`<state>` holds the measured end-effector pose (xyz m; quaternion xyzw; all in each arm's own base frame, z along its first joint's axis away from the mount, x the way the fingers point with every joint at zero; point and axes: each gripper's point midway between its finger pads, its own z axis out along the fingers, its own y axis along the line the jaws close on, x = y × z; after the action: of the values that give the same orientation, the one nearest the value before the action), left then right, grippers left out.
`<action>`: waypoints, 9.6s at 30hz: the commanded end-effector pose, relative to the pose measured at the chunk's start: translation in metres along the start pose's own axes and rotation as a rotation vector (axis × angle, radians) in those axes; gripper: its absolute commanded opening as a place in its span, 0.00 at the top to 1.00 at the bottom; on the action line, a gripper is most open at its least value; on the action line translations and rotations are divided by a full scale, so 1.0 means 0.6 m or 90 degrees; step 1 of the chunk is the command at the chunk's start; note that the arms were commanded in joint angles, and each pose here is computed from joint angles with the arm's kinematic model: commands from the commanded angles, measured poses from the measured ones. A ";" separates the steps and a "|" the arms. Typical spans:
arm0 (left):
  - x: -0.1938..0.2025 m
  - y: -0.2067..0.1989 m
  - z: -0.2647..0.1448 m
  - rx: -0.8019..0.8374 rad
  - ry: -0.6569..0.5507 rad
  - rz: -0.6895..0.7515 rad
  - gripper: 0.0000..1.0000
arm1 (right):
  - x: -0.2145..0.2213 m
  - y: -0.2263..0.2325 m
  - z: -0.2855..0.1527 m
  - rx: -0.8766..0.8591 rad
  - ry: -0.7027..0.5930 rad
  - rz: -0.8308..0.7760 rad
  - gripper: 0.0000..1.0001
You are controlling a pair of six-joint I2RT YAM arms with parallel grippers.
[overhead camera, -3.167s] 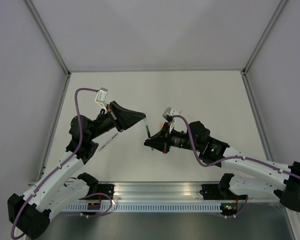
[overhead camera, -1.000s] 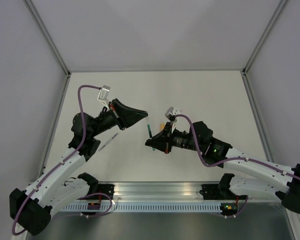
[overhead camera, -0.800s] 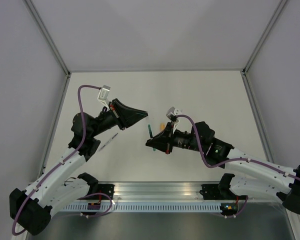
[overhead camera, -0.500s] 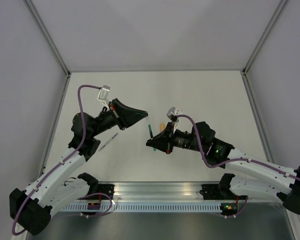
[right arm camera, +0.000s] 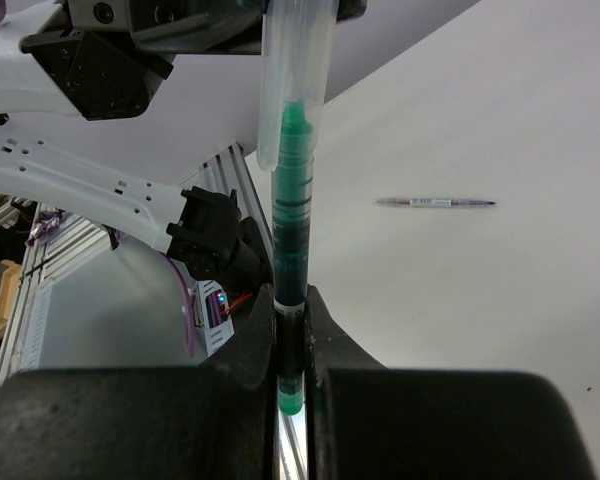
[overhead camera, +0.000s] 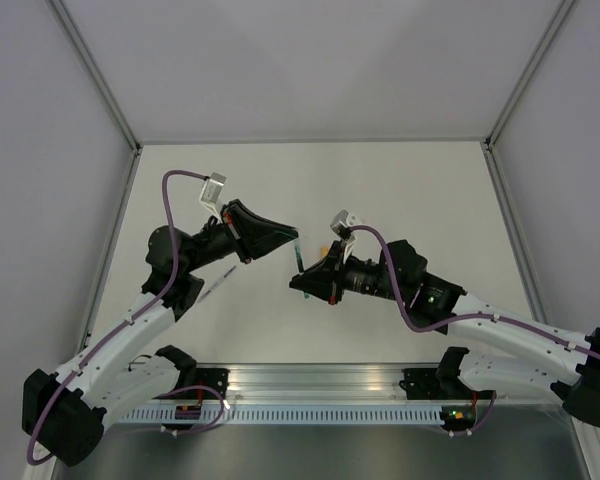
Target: Insert the pens into the pen caps
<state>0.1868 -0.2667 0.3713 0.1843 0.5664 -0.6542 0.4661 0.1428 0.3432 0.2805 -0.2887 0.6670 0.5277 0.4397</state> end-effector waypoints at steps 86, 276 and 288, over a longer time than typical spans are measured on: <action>0.017 -0.075 -0.018 0.123 0.073 0.064 0.98 | -0.061 0.068 0.000 -0.097 -0.030 -0.010 1.00; -0.075 -0.041 0.030 -0.109 0.013 0.115 0.00 | 0.013 -0.122 -0.035 0.141 0.058 -0.022 1.00; 0.066 0.239 -0.143 -0.548 0.009 0.129 0.00 | 0.207 -0.287 -0.085 0.429 0.210 0.095 1.00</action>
<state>0.2469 -0.2179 0.2716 0.0562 0.7440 -0.3863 0.5423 0.2118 0.2688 0.1176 -0.1922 0.8636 0.2939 0.3618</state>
